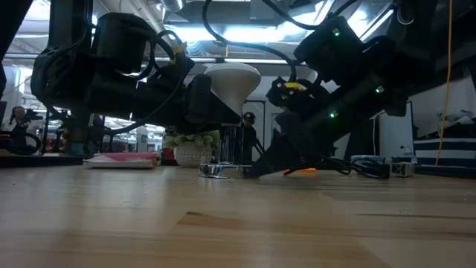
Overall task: Screw lightbulb
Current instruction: Insert the white lightbulb into the silver lamp
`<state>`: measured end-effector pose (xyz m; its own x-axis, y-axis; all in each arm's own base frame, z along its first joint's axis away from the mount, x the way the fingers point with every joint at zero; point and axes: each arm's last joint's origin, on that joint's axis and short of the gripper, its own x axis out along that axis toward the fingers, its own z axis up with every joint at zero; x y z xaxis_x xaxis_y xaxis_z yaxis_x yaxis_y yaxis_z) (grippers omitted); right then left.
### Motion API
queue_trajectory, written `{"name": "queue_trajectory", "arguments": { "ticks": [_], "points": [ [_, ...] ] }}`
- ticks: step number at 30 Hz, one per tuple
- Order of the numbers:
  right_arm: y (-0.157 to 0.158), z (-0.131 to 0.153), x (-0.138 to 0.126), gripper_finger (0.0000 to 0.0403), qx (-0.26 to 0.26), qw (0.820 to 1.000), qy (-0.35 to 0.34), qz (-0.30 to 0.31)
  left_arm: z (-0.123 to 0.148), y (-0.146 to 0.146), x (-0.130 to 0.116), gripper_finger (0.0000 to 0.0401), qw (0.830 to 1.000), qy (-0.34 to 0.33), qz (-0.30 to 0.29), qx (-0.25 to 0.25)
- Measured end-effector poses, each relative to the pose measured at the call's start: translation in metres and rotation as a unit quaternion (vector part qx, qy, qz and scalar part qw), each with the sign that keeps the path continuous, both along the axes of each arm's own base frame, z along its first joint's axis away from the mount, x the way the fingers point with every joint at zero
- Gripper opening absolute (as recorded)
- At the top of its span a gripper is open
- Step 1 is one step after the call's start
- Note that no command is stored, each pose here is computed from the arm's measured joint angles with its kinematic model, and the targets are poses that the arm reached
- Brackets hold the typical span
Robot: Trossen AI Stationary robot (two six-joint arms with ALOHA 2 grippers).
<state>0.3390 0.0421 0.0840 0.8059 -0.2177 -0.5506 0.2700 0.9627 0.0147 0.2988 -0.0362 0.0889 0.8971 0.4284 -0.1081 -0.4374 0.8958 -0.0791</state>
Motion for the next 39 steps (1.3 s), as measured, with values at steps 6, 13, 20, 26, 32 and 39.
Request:
{"name": "queue_trajectory", "arguments": {
  "ticks": [6,13,20,26,32,39],
  "points": [
    [-0.0006,-0.0004,-0.0006,0.0007,0.002,1.000,-0.001,-0.020,-0.0001,0.0000,0.0000,0.0153,1.000,0.000,0.000,0.000],
    [-0.0023,-0.0020,-0.0025,0.0007,0.001,0.998,0.003,-0.056,0.0000,0.0000,0.0000,0.0153,1.000,0.000,0.000,0.000],
    [-0.0038,-0.0023,-0.0035,0.0007,-0.011,0.997,0.003,-0.080,0.0000,0.0002,0.0000,0.0153,1.000,0.000,0.001,0.001],
    [-0.0056,-0.0029,-0.0047,0.0007,-0.017,0.994,0.003,-0.105,0.0000,0.0003,0.0000,0.0153,1.000,0.000,0.002,0.001],
    [-0.0065,-0.0029,-0.0051,0.0007,-0.025,0.993,0.002,-0.115,0.0001,0.0003,0.0000,0.0153,1.000,0.000,0.002,0.001],
    [-0.0072,0.0023,-0.0054,0.0007,-0.024,0.994,0.003,-0.105,0.0002,0.0005,-0.0003,0.0153,1.000,0.000,0.011,0.001]
  ]
}}
